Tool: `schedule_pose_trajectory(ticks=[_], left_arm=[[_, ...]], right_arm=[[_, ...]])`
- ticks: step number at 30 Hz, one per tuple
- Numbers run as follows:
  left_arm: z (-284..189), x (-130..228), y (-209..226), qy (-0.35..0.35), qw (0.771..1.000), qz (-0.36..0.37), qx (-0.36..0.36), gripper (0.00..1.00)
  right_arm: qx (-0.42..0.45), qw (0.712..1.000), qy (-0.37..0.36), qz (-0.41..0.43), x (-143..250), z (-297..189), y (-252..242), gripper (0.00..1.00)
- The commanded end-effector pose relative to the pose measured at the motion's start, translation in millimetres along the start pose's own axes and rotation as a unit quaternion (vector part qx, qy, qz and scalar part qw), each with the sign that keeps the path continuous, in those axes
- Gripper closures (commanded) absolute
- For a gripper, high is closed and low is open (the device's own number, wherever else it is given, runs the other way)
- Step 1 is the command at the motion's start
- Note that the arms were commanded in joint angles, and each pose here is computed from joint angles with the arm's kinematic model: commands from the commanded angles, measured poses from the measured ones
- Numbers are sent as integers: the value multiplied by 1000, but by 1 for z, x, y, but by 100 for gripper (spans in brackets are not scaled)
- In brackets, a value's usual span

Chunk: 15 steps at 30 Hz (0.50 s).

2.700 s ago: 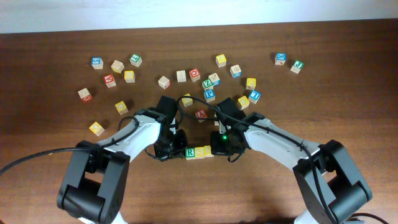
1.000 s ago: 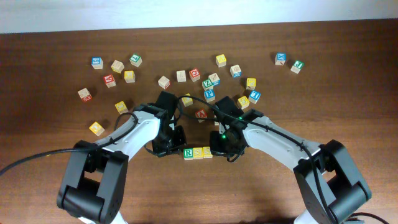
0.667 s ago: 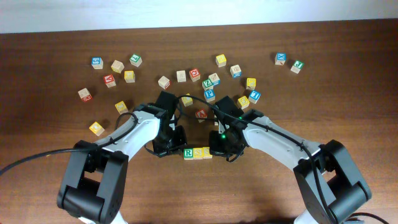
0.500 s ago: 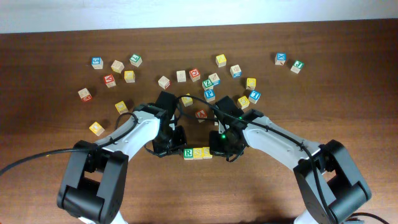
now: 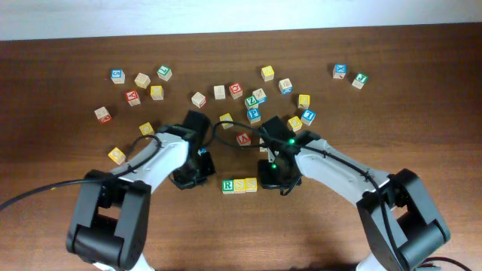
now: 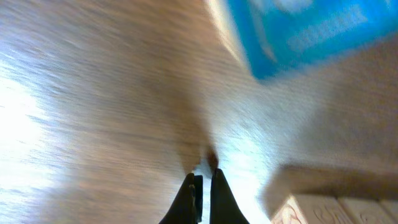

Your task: Spell out RSS

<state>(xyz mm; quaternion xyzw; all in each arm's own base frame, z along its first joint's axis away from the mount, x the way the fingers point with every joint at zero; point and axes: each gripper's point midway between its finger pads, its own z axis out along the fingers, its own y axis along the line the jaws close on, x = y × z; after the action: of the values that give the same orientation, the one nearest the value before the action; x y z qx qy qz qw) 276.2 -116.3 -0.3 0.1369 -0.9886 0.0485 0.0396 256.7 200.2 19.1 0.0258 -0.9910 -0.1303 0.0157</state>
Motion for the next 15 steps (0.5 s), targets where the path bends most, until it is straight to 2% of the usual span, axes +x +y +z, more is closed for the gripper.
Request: schedule_pose_trajectory(ticks=[1,6,11,15], left_arm=[[-21,-26,24,-41,999,-15,0,100],[-53,-53,60,-96,993,-74,9,99],[-57,-63,87,-100,988,-121,8,77],[-57,-61,95,-95,987,-129,0,66]], right_arm=[[-1,998,-35,-49,-31,-31,8,87],[-25,995,-71,-64,-55,-58,33,94],[-29,993,-85,-77,-55,-49,54,96],[5,995,-51,-80,-42,-14,58,96]])
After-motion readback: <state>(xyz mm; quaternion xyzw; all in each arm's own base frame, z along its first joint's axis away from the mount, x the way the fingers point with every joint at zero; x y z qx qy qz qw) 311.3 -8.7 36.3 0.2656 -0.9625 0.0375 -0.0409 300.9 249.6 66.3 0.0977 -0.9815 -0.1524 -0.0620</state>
